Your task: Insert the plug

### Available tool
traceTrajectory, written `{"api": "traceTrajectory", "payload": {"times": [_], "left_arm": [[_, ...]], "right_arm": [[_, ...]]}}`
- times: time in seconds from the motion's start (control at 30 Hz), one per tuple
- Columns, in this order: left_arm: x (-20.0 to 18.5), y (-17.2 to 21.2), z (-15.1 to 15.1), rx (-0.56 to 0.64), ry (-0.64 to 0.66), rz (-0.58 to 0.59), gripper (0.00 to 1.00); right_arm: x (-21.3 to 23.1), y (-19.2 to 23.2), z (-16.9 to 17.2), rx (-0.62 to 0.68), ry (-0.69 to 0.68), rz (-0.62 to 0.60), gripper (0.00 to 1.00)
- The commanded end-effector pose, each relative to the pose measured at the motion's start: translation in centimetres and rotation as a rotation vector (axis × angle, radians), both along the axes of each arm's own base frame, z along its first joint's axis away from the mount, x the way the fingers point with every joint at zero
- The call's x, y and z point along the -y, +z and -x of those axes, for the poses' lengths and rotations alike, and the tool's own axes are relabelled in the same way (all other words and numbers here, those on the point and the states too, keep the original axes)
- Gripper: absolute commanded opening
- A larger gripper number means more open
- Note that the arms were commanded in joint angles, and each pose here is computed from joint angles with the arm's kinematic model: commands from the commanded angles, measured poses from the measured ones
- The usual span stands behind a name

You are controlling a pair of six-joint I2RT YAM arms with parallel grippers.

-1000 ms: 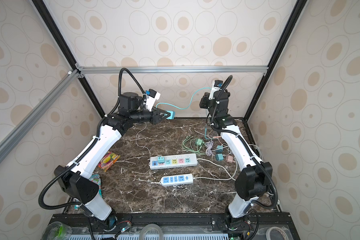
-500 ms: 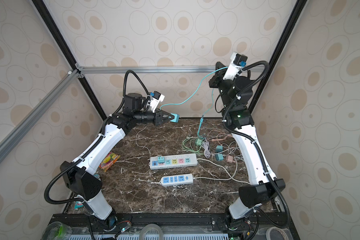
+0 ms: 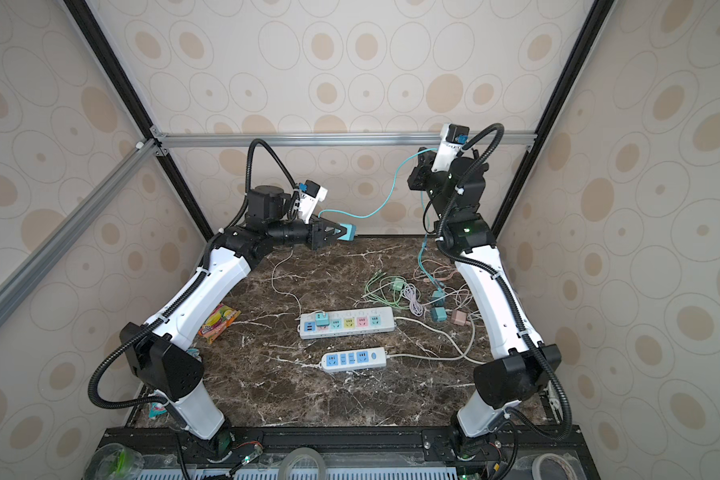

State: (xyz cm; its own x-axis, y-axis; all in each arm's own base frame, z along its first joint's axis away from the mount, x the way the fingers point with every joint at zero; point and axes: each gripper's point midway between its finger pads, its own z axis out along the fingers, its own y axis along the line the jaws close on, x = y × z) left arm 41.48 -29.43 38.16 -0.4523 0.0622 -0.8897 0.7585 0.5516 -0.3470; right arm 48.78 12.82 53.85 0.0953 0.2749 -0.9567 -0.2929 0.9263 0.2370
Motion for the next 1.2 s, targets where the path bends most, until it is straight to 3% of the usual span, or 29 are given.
{"api": "traceTrajectory", "payload": {"times": [0.0,0.2,0.33,0.43,0.57,0.67,0.77,0.97,1.03,1.17], "left_arm": [[-4.4,3.6,-3.0,0.127,0.273,-0.04,0.0],[-15.3,8.7,-10.8,0.237,0.726,-0.013,0.0],[-21.7,11.2,-13.0,0.385,1.027,-0.089,0.0],[-22.7,9.0,-14.7,0.379,1.052,-0.139,0.0],[-23.1,1.6,-16.3,0.248,1.059,-0.264,0.0],[-24.0,-3.5,-16.3,0.154,1.081,-0.339,0.0],[-25.0,-6.9,-16.1,0.067,1.102,-0.382,0.0],[-26.6,-11.8,-15.5,-0.115,1.093,-0.409,0.0],[-26.2,-13.9,-14.8,-0.171,1.064,-0.426,0.0],[-24.3,-19.0,-13.2,-0.317,0.939,-0.445,0.0]], "right_arm": [[-2.9,1.4,-0.6,0.042,0.121,-0.038,0.0],[-10.9,2.0,-4.8,0.094,0.29,-0.083,0.0],[-15.3,-0.3,-7.7,0.132,0.369,-0.118,0.0],[-18.0,-6.1,-10.6,0.071,0.394,-0.107,0.0],[-20.5,-17.3,-13.6,-0.164,0.413,-0.061,0.02],[-21.5,-25.1,-13.8,-0.354,0.444,0.015,0.14],[-21.3,-30.9,-12.8,-0.518,0.456,0.132,0.37],[-18.6,-35.7,-8.0,-0.69,0.478,0.376,0.68],[-17.1,-36.4,-6.5,-0.733,0.466,0.432,0.89],[-15.3,-38.4,-3.1,-0.861,0.473,0.476,0.92]]}}
